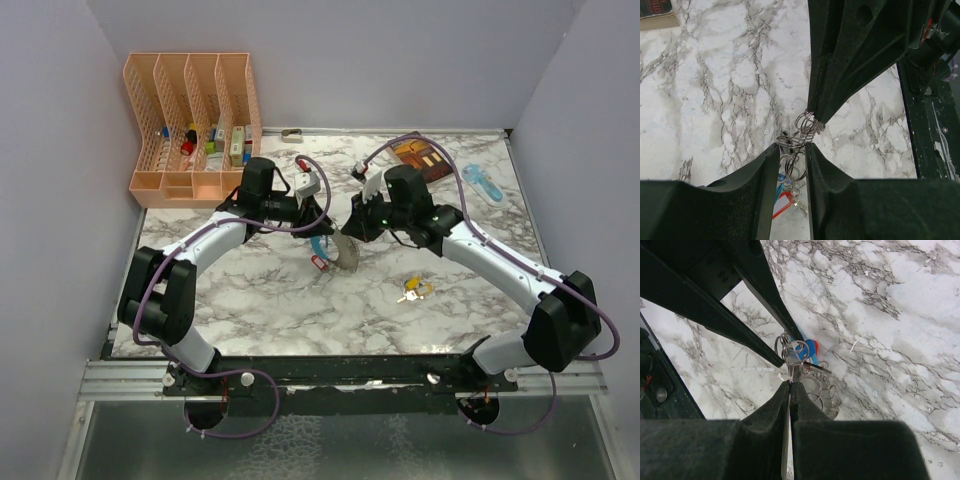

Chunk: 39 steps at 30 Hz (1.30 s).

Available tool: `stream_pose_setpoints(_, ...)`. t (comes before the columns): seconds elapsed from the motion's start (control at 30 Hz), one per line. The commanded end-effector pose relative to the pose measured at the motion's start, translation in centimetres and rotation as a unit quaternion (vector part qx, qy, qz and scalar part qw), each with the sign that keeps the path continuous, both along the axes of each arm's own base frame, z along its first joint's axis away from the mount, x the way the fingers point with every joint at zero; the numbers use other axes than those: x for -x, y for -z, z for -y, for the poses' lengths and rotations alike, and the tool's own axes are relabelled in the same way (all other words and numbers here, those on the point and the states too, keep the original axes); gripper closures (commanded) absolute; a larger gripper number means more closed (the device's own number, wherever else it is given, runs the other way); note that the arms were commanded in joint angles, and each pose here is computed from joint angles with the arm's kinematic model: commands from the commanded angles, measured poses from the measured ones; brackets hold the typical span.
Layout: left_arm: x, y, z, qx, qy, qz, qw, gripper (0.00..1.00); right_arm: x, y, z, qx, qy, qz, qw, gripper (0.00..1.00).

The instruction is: Put the keys on the keyring

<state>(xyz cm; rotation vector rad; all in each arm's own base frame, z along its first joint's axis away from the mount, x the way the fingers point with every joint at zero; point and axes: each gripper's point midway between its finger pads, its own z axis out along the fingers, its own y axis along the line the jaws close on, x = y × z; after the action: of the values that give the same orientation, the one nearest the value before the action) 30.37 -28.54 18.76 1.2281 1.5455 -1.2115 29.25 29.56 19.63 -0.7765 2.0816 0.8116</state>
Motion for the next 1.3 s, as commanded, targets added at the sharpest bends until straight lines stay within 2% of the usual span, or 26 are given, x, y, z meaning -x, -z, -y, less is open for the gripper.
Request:
stream_pose_setpoints(0.0, -0.1, -1.6, 0.2, 0.018, 0.012, 0.013, 1.000, 0.70, -0.2, -1.6, -0.1, -0.017, 0.013, 0.027, 0.999, 0.99)
stream_pose_setpoints(0.07, 0.0, -1.7, 0.2, 0.020, 0.014, 0.013, 1.000, 0.69, -0.3, -1.8, -0.1, -0.019, 0.013, 0.029, 0.999, 0.99)
stream_pose_setpoints(0.3, -0.2, -2.8, 0.2, 0.027, 0.015, 0.039, 0.999, 0.57, -0.2, -2.3, -0.1, -0.023, 0.008, 0.039, 0.999, 0.99)
stream_pose_setpoints(0.53, 0.8, -4.3, 0.9, 0.060, 0.055, 0.036, 0.996, 0.51, 0.2, -2.5, -0.7, -0.043, -0.009, 0.048, 0.998, 0.99)
stream_pose_setpoints(0.73, 2.1, -4.0, 1.9, 0.065, 0.091, 0.027, 0.993, 0.51, 0.5, -2.9, -1.0, -0.055, -0.023, 0.055, 0.997, 0.99)
stream_pose_setpoints(1.07, 1.7, -2.1, 1.7, 0.039, 0.092, 0.018, 0.995, 0.55, 1.6, -3.6, -0.2, -0.066, -0.036, 0.091, 0.993, 0.99)
stream_pose_setpoints(1.27, 2.1, -2.2, 1.5, 0.045, 0.100, 0.011, 0.994, 0.54, 3.2, -3.5, 0.3, -0.110, -0.051, 0.141, 0.983, 0.99)
